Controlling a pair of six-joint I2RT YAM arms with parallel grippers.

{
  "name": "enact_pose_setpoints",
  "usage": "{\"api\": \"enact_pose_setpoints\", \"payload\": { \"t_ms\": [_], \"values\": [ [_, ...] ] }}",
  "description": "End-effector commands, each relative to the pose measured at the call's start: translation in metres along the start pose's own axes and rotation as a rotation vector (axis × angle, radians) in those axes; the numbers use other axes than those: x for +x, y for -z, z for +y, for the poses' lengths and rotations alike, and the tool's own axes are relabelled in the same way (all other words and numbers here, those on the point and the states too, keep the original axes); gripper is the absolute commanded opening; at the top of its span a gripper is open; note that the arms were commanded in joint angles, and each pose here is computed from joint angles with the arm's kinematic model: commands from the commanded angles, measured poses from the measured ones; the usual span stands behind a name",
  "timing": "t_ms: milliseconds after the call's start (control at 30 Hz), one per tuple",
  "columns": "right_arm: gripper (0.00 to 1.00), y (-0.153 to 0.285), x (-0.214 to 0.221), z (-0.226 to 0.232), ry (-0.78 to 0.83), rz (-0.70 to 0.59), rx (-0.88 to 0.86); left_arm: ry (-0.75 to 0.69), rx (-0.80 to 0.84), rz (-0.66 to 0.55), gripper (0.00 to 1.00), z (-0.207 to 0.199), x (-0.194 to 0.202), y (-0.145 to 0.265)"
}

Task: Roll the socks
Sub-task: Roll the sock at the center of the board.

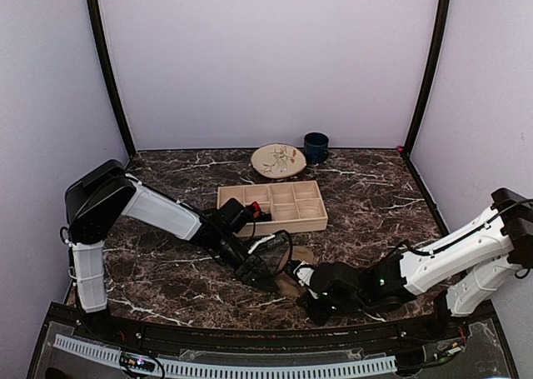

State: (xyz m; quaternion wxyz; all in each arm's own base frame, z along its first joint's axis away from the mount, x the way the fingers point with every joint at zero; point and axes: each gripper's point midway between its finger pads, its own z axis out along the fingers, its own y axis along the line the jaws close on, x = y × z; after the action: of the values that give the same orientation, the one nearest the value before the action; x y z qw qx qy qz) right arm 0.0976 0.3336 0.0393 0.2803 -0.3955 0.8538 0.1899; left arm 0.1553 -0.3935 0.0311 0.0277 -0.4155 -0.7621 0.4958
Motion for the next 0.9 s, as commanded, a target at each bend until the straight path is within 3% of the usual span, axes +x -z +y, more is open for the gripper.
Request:
{"api": "enact_pose_setpoints", "payload": {
  "t_ms": [0,667,867],
  "values": [
    [0.04,-0.004,0.001,0.01,0.024,0.033,-0.046,0.276,-0.343,0.071,0.72,0.085,0.073,0.014],
    [0.04,-0.01,0.004,0.028,0.002,0.13,-0.179,0.109,-0.345,-0.234,0.71,0.035,0.036,0.055],
    [0.04,-0.002,0.01,0.029,-0.105,0.196,-0.26,0.042,-0.33,-0.216,0.68,0.016,0.032,0.051]
  ]
}}
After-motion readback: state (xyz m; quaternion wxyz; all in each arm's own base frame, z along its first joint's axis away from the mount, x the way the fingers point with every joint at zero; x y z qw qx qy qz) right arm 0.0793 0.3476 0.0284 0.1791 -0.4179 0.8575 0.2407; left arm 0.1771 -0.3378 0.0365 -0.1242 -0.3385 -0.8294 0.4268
